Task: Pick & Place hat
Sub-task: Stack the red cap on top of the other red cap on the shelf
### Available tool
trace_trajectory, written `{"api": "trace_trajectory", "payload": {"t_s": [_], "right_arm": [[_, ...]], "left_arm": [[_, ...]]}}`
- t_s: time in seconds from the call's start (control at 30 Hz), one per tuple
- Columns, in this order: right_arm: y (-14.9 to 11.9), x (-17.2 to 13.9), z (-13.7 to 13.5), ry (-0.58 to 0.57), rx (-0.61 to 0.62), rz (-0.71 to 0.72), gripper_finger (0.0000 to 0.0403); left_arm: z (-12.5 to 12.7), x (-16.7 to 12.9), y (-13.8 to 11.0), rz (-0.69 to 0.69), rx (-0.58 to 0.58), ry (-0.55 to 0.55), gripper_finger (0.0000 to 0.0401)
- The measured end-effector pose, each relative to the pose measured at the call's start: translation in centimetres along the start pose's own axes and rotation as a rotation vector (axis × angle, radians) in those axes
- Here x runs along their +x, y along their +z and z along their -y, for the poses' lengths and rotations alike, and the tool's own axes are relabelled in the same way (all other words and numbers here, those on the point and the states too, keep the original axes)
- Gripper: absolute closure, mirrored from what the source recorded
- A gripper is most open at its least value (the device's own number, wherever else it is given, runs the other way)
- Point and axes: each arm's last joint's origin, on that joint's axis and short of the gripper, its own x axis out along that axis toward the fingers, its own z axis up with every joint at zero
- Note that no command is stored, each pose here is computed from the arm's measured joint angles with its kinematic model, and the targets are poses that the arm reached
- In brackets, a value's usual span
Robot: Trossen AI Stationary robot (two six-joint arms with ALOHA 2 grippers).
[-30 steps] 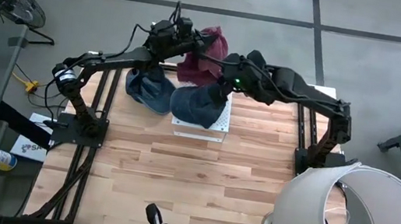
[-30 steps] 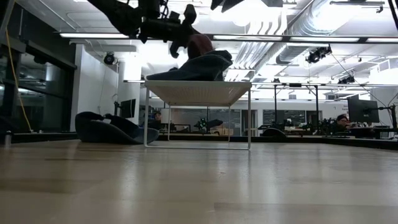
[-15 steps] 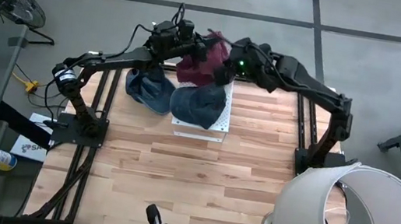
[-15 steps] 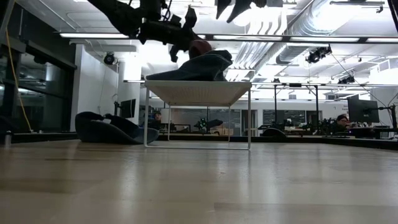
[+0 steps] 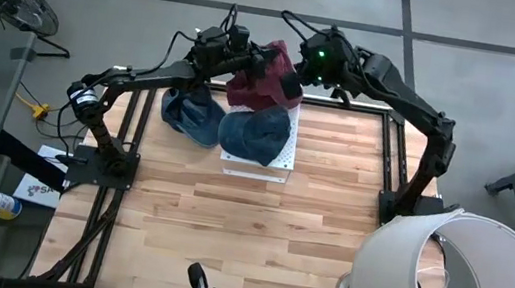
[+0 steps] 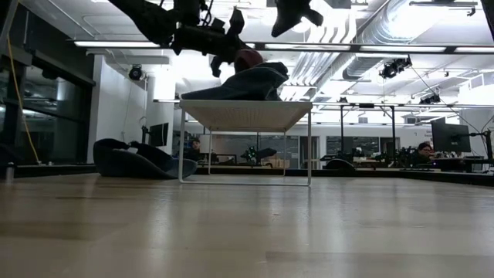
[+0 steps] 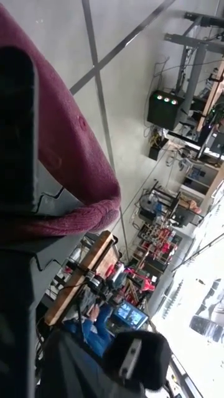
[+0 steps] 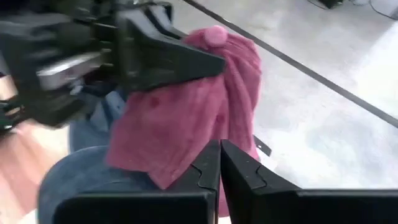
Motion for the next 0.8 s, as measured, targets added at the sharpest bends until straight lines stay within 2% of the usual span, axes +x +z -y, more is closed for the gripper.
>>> {"api": "trace_trajectory", "payload": {"t_s": [0.13, 0.37, 0.53, 0.8], "right_arm": [[0.0, 2.0, 0.7, -0.028, 0.034, -0.030, 0.0401], [0.3, 4.8, 1.3, 0.024, 0.131, -0.041, 0.0402], [0.5, 5.3, 1.8, 0.033, 0.206, -0.031, 0.0402], [0.7, 5.6, 2.7, 0.014, 0.259, -0.033, 0.0403]], "left_arm": [[0.0, 0.0, 0.0, 0.001, -0.018, 0.000, 0.0386], [0.0, 0.0, 0.0, 0.001, -0.022, 0.000, 0.0386], [0.0, 0.0, 0.0, 0.001, -0.025, -0.001, 0.0386], [0.0, 0.0, 0.0, 0.001, -0.044, -0.002, 0.0386]]}}
